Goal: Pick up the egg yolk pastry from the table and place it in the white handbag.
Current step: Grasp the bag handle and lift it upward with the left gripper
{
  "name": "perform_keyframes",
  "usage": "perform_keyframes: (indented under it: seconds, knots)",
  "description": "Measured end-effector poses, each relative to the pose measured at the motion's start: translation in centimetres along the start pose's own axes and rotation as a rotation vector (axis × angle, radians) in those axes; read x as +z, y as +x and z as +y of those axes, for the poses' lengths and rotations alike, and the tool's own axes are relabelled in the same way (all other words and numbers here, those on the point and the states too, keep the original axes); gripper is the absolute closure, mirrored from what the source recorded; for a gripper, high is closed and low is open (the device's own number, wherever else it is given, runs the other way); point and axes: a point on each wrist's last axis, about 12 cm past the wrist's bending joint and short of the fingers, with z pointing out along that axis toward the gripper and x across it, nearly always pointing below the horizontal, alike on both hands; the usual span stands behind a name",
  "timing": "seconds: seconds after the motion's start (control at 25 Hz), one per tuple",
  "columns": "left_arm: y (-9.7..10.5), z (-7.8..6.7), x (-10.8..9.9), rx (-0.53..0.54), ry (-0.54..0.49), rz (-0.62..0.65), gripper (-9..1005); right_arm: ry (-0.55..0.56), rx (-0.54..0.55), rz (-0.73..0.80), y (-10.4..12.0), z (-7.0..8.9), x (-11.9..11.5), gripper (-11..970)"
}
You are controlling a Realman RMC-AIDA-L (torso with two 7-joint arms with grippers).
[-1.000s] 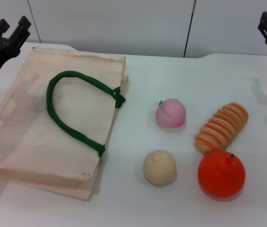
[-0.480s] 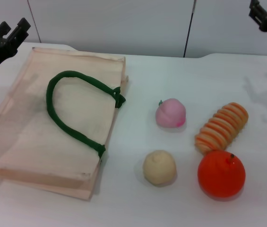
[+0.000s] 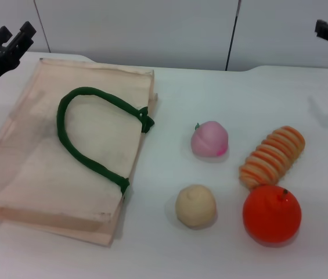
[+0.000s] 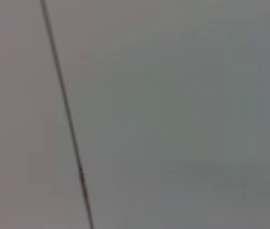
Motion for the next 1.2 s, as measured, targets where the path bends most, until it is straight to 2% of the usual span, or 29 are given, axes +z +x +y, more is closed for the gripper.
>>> perform_keyframes:
  seconds: [0.12, 0.2, 0.36, 0.48, 0.68, 0.8, 0.88, 0.92, 1.08, 1.2]
  knots:
    - [0.0, 0.1, 0.0, -0.001, -0.002, 0.001, 278, -0.084, -0.086, 0.084, -1.0, 0.3, -0.7, 281]
    - [-0.1, 0.2, -0.1, 0.0, -0.004, 0.005, 278, -0.178, -0.142, 0.104, -1.6, 0.6, -1.3, 281]
    - [-0.5, 0.5, 0.2, -0.006, 0.0, 0.047, 278, -0.423, -0.227, 0.06, -2.0, 0.9, -3.3, 282]
    - [-0.4, 0.7, 0.3, -0.009, -0.003, 0.088, 278, -0.508, -0.285, 0.066, -1.8, 0.9, -4.2, 282]
    - [-0.8, 1.4, 0.3, -0.061, 0.004, 0.247, 277, -0.532, -0.33, 0.118, -1.1, 2.0, -3.8, 283]
    - [-1.3, 1.7, 0.5, -0.089, -0.001, 0.362, 277, -0.525, -0.322, 0.115, -1.1, 2.0, -3.8, 283]
    - [-1.5, 1.6, 0.6, -0.119, 0.009, 0.482, 277, -0.518, -0.317, 0.112, -1.2, 1.9, -3.8, 282]
    - [-1.5, 1.6, 0.6, -0.119, 0.009, 0.482, 277, -0.514, -0.314, 0.111, -1.2, 1.8, -3.7, 282]
    - [-2.6, 1.1, 0.8, -0.168, 0.03, 0.634, 276, -0.499, -0.303, 0.111, -1.1, 1.6, -3.6, 281]
    - [-3.6, 0.9, 1.2, -0.175, 0.008, 0.742, 276, -0.486, -0.293, 0.104, -1.2, 1.3, -3.7, 280]
